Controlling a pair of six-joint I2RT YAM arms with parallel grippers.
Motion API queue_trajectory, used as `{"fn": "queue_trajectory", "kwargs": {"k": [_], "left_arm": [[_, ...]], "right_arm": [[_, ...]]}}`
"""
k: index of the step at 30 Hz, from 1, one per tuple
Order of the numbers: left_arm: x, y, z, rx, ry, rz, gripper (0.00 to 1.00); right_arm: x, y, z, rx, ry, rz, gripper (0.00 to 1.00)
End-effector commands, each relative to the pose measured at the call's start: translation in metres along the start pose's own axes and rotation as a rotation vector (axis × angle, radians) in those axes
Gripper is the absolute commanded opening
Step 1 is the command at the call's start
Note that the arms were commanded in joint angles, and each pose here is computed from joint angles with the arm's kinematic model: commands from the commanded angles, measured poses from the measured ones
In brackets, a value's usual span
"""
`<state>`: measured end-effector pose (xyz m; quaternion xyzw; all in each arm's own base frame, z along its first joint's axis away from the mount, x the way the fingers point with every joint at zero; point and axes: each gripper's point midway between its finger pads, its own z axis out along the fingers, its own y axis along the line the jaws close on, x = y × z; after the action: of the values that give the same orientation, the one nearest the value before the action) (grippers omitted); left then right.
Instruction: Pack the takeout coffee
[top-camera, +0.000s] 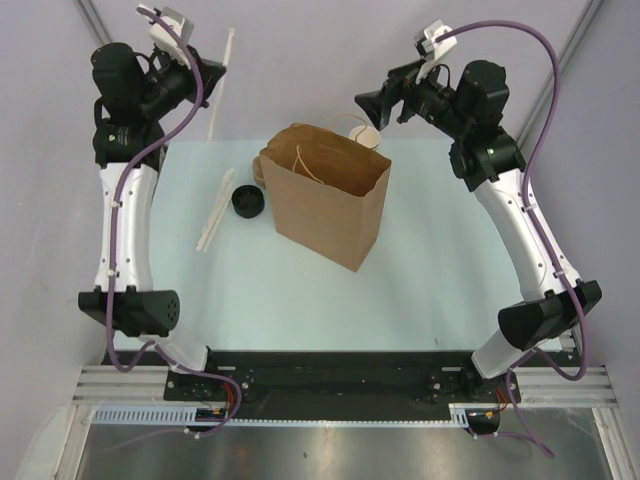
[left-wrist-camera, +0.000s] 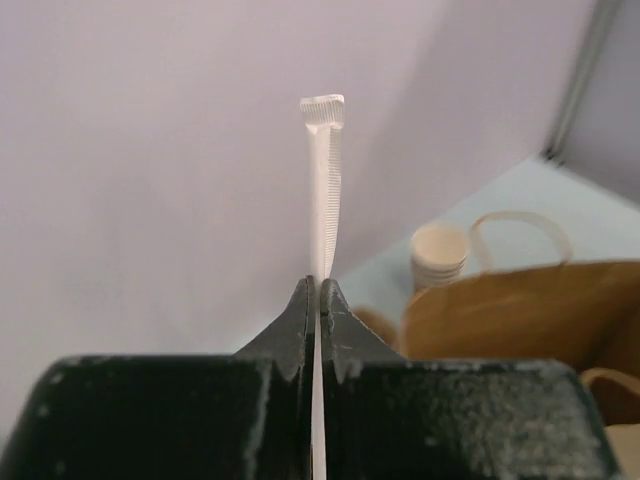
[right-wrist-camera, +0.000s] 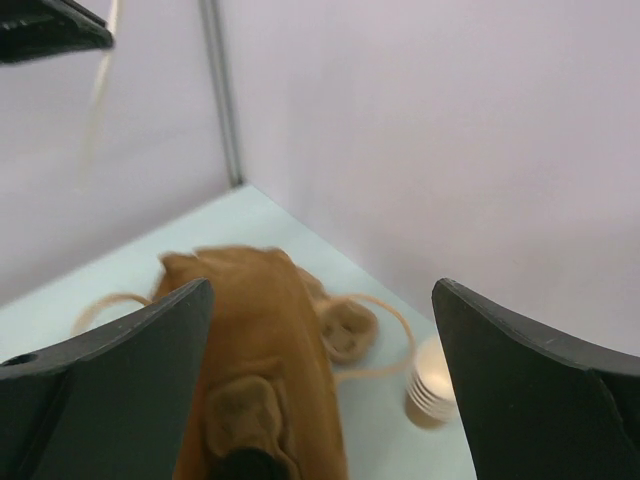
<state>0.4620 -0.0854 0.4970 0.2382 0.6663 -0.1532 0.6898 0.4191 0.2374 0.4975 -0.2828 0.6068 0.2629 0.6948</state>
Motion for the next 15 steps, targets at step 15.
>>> {"fn": "queue_trajectory", "kwargs": {"k": [15], "left_arm": [[-0.13, -0.193, -0.018, 0.578, -0.509, 0.012, 0.0]], "right_arm": [[-0.148, 0.108, 0.015, -0.34, -0.481, 0.115, 0.83]]}}
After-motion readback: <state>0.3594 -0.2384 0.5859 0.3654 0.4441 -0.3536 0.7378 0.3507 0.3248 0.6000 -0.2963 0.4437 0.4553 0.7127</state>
